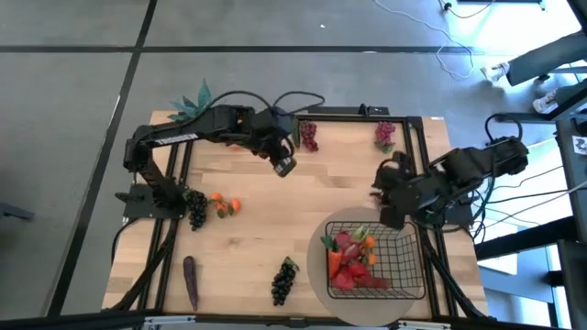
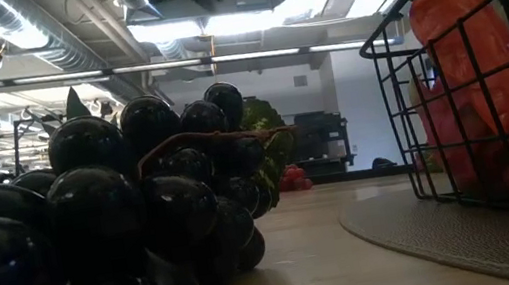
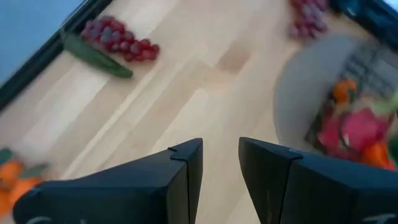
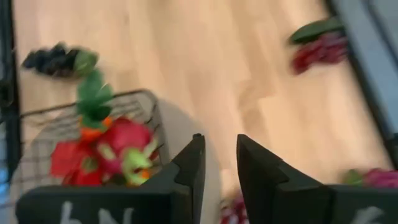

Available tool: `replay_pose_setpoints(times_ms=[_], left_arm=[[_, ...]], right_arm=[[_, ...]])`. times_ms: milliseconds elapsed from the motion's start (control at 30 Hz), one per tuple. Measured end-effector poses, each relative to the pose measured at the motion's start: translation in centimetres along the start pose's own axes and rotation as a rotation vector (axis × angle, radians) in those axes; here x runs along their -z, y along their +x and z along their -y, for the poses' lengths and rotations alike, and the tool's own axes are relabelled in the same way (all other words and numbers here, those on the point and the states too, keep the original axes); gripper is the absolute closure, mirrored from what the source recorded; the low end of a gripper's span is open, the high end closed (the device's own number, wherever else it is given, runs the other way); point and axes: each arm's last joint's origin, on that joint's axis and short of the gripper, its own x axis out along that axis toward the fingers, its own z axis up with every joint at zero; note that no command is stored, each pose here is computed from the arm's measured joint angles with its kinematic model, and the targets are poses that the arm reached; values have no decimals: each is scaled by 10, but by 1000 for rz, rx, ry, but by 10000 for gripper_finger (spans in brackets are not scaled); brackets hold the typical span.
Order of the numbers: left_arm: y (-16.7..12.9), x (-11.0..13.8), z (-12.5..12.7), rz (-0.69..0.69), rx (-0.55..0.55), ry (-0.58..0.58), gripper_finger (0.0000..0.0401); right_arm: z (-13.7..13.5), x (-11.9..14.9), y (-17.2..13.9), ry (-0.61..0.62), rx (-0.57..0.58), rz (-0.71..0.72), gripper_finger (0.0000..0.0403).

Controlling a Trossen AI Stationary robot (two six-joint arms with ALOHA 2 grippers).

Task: Build produce basket
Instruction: Put the green chili pepper into the black wire basket

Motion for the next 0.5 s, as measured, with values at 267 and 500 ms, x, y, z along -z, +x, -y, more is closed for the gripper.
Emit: replay_pose_setpoints(times_ms=[267, 500], left_arm=[[54, -23, -40, -42, -136, -358, 308], [117, -37, -80, -132, -140, -479, 308]], right_arm=[[22, 6, -23, 10, 110, 158, 325], [34, 11, -35, 33, 131, 215, 325]])
